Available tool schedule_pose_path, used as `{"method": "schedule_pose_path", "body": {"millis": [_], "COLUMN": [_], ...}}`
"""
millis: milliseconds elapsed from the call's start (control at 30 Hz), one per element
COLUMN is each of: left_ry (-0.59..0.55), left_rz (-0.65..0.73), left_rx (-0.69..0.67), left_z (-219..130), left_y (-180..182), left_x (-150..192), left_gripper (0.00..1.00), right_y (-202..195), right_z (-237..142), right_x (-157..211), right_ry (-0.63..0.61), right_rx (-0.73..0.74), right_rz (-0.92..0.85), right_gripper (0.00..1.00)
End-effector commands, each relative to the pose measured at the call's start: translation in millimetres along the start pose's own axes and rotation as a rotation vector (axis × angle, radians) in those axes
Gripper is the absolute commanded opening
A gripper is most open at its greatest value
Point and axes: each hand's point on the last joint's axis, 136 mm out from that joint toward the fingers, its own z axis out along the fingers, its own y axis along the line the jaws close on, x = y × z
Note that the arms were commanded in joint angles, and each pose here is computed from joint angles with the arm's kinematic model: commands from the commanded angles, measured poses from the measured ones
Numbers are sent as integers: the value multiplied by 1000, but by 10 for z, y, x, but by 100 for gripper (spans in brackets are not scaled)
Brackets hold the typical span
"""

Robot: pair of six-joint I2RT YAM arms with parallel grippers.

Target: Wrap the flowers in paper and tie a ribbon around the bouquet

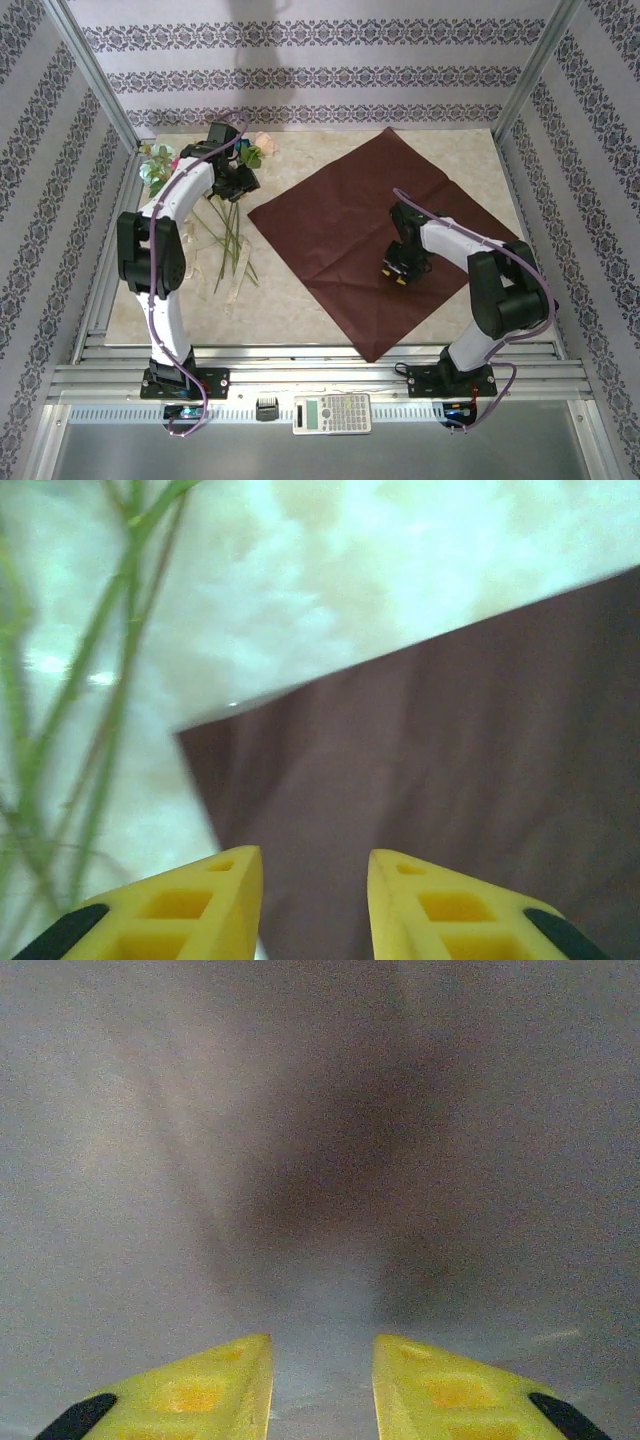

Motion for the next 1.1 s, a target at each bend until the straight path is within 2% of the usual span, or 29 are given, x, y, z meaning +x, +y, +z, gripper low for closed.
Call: {"method": "schedule_pose_path", "body": {"millis": [0,233,367,467,867,1067], "left_ry": [145,96,89,106,118,140], "left_rz": [100,25,-60,-125,-160,-157], "left_rx": [-221,-249,-287,-275,-159,-140], "left_z": [92,-153,-262,-230,188,401], "left_y": [629,1115,1459,1636,1535,1522], "left_x": [245,20,50,103,-5,-34], "left_gripper": [32,29,38,40,44,40], "right_y": [200,354,418,483,562,561], "right_z": [-26,-143,-233,-284,-339,-347], "right_x": [-2,-17,-67,-94,-77,-64], "right_ry": [19,2,-23,-31,-31,-32], "right_rx": [-43,-65,-73,-88,-115,-118], "right_rz": [-25,-60,-100,-122,-150,-150], "right_gripper": [33,34,35,35,36,36]}}
